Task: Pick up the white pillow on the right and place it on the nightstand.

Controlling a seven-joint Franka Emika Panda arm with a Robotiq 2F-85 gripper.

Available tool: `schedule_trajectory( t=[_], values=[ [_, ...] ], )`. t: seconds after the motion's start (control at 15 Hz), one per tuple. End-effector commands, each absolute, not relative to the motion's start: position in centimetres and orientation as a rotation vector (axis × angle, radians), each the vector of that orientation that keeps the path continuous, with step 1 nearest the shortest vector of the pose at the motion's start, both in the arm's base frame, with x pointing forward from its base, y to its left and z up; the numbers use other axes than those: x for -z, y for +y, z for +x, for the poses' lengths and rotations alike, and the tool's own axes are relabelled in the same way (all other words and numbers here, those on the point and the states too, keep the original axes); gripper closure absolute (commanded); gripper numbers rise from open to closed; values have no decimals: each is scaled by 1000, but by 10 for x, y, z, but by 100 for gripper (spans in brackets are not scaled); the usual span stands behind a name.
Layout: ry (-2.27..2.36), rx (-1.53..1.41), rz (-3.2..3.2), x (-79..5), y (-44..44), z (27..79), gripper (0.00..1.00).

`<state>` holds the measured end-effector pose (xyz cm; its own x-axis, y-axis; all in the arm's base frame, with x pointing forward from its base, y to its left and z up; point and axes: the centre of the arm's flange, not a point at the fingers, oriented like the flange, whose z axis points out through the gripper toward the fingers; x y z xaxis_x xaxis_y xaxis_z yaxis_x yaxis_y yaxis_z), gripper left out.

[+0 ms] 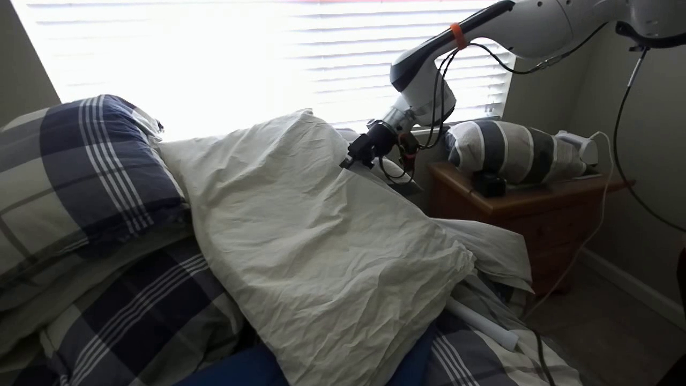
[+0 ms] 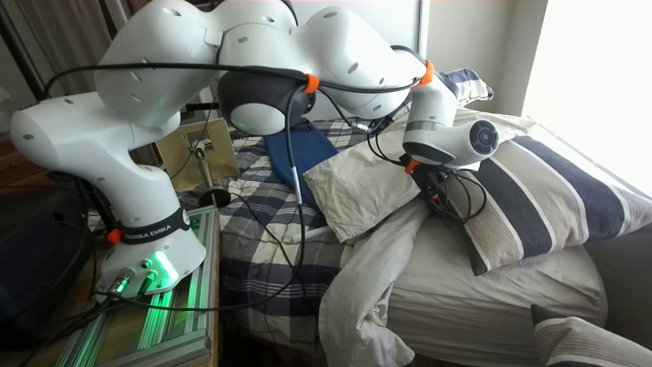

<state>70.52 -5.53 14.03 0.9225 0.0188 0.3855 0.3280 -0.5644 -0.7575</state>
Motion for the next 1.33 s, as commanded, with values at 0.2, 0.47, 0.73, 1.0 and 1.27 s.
schedule_trajectory(
  t=[0.2,0.47,0.73,1.0,1.27],
  values=[
    [-191,284,-1969,-146,-49,702,0],
    [-119,253,-2014,-144,-49,702,26],
    [31,258,-2094,-152,-38,701,55],
    [116,282,-2139,-182,-35,699,81],
    [178,288,-2154,-226,-32,690,95]
  ],
)
